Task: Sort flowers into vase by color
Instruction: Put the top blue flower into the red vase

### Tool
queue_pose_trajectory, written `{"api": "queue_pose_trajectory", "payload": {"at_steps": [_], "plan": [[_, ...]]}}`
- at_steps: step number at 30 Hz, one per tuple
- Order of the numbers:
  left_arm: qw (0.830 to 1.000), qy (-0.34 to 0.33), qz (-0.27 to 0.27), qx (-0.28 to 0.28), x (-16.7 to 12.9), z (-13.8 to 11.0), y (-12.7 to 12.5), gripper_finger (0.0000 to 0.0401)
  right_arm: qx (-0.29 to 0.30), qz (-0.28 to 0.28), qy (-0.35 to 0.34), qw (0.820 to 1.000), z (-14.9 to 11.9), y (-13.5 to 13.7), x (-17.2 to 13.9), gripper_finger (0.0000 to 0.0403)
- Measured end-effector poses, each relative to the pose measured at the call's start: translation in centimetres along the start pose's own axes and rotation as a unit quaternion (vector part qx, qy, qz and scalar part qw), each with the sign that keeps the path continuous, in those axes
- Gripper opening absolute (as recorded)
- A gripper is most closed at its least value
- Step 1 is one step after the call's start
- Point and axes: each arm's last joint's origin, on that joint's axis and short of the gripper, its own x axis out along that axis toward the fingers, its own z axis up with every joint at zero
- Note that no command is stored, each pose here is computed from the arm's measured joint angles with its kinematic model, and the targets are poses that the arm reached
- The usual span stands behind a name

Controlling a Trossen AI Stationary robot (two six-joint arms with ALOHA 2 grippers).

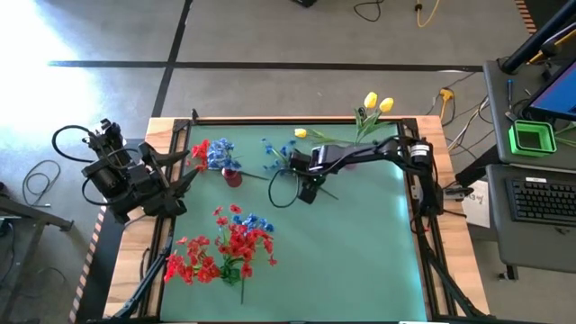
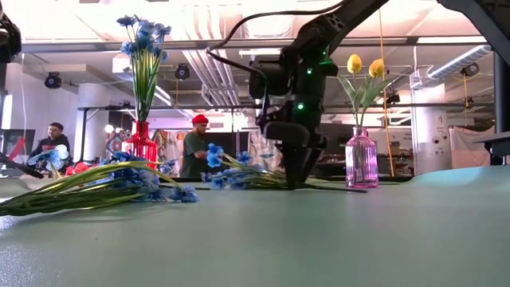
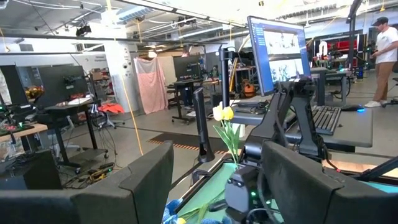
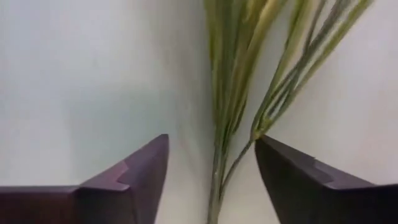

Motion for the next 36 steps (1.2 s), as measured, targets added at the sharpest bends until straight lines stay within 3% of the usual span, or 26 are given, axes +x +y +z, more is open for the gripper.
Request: {"api": "queue_pose_trajectory", "payload": {"at_steps": [9,17,23,36], "plan": [[1.0,0.0,0.0,-0.001,0.0,0.0,0.0,0.023,0.026,0.016,-0.077,0.997,1.9,-1.4,0.0,0.0319],[1.0,0.0,0.0,-0.002,0.0,0.0,0.1,0.023,0.029,0.013,-0.102,0.994,2.7,-1.4,1.8,0.0313],[1.0,0.0,0.0,-0.002,0.0,0.0,0.1,0.023,0.041,-0.019,-0.111,0.993,2.7,-1.6,1.9,0.0266],[1.0,0.0,0.0,-0.002,0.0,0.0,0.1,0.023,0.045,-0.021,-0.117,0.992,2.9,-2.0,1.6,0.0069]]}}
